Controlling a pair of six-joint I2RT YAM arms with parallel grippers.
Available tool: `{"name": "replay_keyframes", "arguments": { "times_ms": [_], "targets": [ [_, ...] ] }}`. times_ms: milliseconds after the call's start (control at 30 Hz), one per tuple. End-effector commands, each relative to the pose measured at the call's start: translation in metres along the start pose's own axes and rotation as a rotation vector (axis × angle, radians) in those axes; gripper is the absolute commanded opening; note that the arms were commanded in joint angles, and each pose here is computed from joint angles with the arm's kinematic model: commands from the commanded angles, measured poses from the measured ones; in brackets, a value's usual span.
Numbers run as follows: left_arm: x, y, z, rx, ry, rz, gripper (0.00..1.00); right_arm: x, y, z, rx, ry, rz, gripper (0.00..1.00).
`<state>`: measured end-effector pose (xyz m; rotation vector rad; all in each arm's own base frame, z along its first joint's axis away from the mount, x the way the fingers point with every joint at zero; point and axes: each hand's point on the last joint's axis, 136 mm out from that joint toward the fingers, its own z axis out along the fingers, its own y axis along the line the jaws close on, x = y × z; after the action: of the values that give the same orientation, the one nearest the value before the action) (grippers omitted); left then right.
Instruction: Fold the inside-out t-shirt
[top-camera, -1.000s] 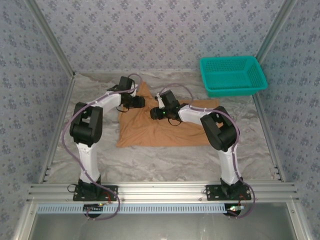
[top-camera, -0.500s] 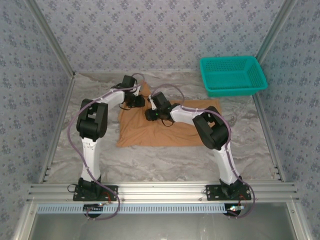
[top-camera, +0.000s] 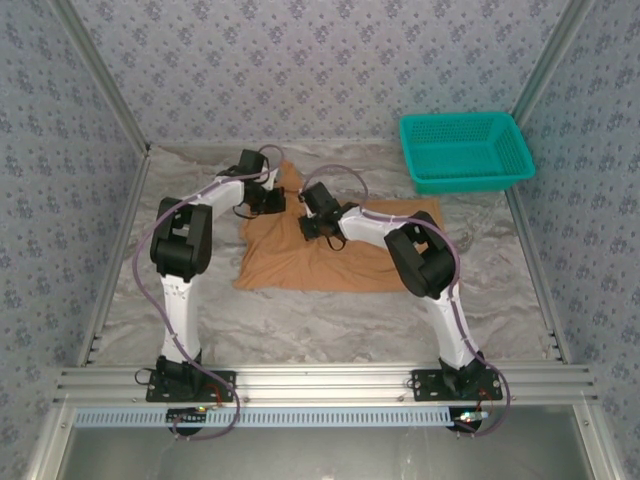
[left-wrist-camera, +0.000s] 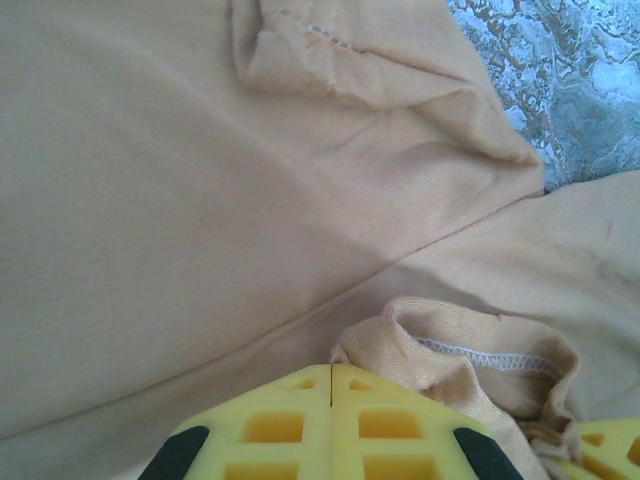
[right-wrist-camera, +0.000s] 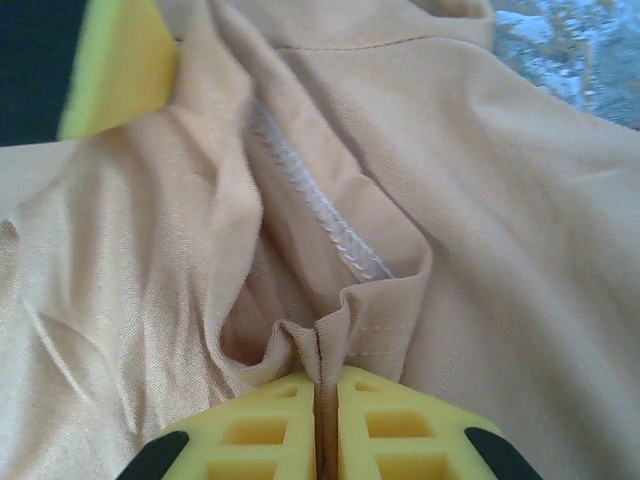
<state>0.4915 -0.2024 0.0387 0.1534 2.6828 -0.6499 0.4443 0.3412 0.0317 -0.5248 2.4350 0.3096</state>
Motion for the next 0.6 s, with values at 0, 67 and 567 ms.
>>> {"name": "replay_keyframes", "arguments": {
  "times_ms": [0,67,567],
  "targets": [
    [-0.010,-0.004,-0.014,0.036,-0.027,0.002,0.00,-0.004,-0.023,-0.016,0.060,0.002,0.052,0.12],
    [-0.014,-0.006,-0.019,0.054,-0.041,-0.001,0.00,-0.007,-0.023,-0.020,0.027,-0.010,0.095,0.12],
    [-0.042,-0.019,-0.023,0.105,-0.070,0.023,0.00,-0.021,-0.038,-0.026,-0.186,-0.078,0.370,0.21]
  ]
}}
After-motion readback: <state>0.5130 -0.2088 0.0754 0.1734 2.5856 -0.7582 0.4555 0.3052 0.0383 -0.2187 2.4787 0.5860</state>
